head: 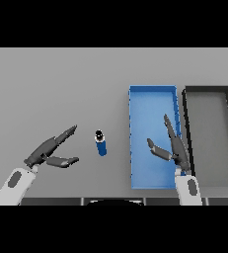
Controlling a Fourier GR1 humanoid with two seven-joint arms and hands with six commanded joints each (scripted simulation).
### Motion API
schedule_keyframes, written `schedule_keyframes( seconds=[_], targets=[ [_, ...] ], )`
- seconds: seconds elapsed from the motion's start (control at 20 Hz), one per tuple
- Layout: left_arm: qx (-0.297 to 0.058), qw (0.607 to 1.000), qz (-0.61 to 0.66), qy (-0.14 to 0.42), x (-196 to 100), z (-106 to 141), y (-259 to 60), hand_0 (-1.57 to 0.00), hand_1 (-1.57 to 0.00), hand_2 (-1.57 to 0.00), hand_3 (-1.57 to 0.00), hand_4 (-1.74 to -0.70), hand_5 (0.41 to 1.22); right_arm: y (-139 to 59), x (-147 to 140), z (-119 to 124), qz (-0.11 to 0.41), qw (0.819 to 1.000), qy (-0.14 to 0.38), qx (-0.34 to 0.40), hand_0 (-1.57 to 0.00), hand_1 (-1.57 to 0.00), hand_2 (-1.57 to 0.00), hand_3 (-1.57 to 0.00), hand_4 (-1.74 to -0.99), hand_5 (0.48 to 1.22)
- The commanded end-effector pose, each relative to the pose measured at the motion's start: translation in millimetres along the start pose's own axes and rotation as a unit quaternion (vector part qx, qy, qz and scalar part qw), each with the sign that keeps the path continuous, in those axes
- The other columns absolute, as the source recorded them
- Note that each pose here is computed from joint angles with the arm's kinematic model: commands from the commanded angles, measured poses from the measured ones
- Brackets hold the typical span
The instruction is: Pick up the blue pipe and place it into the blue bin.
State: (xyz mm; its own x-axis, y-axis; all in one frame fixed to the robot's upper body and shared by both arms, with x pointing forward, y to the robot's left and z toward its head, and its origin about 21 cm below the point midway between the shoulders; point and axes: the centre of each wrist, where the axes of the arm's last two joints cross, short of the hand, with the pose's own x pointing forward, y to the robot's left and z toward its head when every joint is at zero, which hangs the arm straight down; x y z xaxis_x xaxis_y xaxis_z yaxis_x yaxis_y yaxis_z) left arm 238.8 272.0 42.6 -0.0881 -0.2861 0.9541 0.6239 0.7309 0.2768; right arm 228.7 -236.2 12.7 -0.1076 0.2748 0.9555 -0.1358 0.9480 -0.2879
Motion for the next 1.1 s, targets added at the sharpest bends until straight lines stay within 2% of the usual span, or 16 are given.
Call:
schedule_keyframes(
  seconds=[0.0,0.2,0.45,0.65,0.8,0.95,1.05],
  targets=[
    [-0.007,1.0,-0.002,0.0,-2,-2,-11,0.0,0.0,0.0,0.0,-1.17,0.49,2.5,1,1,0.001,1.0,0.0,0.002,0.0,0.0,0.0,0.0,-1.211,0.613],
    [-0.017,1.0,-0.02,0.0,-8,-15,-30,0.0,0.0,0.0,0.0,-1.19,0.466,7.3,1,5,-0.006,1.0,-0.001,-0.001,0.0,0.0,0.0,0.0,-1.223,0.619],
    [-0.027,1.0,0.001,0.006,-17,-45,-51,0.0,0.0,0.0,0.0,-1.21,0.468,9.4,4,9,-0.003,1.0,-0.003,-0.008,0.0,0.0,0.0,0.0,-1.229,0.622],
    [-0.037,0.999,0.021,0.009,-25,-68,-60,0.0,0.0,0.0,0.0,-1.19,0.469,6.5,4,12,-0.003,1.0,-0.004,-0.01,0.0,0.0,0.0,0.0,-1.212,0.61],
    [-0.049,0.999,0.003,0.012,-30,-82,-72,0.0,0.0,0.0,0.0,-1.14,0.459,2.9,5,10,-0.004,1.0,0.004,-0.013,0.0,0.0,0.0,0.0,-1.204,0.607],
    [-0.062,0.998,0.027,-0.007,-29,-101,-83,0.0,0.0,0.0,0.0,-1.17,0.495,5.3,4,12,-0.006,1.0,0.004,-0.01,0.0,0.0,0.0,0.0,-1.204,0.607],
    [-0.056,0.997,0.038,-0.025,-29,-107,-81,0.0,0.0,0.0,0.0,-1.21,0.533,2.8,-1,15,-0.01,1.0,0.011,-0.015,0.0,0.0,0.0,0.0,-1.206,0.606]
  ],
)
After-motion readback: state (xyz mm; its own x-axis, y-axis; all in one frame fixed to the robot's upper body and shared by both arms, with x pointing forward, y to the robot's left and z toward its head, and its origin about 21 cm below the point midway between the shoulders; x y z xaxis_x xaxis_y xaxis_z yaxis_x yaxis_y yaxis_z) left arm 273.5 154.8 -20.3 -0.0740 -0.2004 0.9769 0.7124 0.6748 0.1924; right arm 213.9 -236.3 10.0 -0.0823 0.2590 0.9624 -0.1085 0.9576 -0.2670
